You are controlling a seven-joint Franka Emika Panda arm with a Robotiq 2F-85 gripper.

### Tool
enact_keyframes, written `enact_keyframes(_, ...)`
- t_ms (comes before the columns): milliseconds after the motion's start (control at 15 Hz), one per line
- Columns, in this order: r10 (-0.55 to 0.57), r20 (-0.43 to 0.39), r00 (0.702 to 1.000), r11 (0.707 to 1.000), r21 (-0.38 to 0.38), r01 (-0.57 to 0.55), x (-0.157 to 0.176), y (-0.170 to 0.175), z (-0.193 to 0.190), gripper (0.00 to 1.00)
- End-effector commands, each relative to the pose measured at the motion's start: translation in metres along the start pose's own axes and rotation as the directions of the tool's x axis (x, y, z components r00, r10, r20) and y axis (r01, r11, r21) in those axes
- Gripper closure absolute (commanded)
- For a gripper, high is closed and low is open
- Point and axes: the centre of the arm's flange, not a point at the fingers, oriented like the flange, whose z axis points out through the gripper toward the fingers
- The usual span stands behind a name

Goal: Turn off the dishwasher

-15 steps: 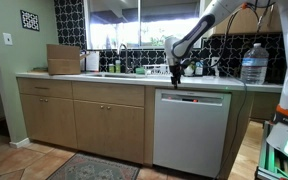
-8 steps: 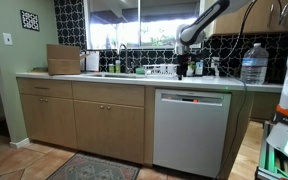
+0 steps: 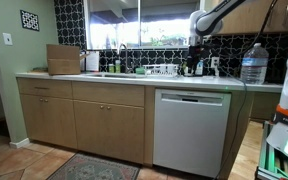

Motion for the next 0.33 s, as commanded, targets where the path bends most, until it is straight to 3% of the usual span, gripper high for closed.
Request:
enact_keyframes(0,0.001,-0.015,1.000,1.000,-0.001,-0.001,-0.009,-0.002,-0.005,0.00)
enact_keyframes(267,0.002,-0.036,0.999,1.000,-0.002,-0.002,-0.025,-0.005,-0.011,0.00)
